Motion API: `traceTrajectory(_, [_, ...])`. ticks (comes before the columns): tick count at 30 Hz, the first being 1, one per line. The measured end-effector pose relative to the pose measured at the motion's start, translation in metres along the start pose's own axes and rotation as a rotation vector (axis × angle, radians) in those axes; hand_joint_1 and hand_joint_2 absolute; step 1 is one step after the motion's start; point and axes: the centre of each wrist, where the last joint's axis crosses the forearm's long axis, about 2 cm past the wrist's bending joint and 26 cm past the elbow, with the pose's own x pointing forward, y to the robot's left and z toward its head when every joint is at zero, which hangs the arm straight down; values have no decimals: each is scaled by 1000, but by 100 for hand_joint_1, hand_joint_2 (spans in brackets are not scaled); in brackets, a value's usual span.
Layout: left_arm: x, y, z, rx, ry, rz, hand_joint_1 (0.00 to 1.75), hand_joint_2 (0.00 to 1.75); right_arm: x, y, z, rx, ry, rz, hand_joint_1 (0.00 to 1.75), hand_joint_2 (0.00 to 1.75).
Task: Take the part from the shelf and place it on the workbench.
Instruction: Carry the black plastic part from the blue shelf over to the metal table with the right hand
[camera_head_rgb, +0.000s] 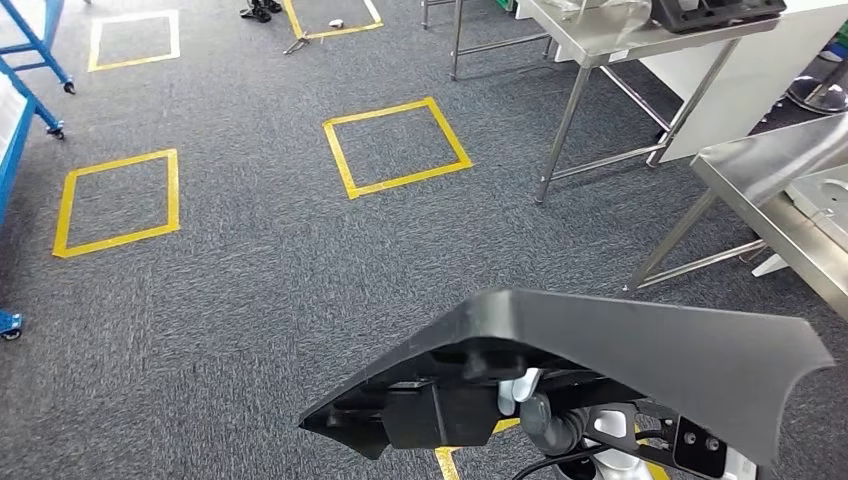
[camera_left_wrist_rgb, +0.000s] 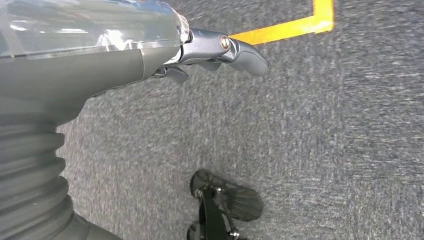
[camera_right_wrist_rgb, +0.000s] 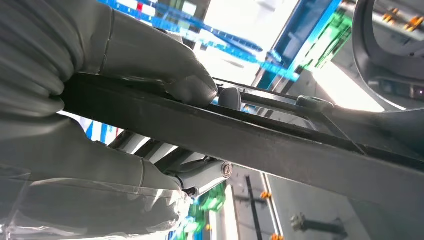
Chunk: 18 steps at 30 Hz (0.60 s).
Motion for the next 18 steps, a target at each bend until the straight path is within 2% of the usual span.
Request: traceTrajectory(18, [-9,-18,7,14,29,3,0,175,-5,7,23,-2,63,-89,175,175])
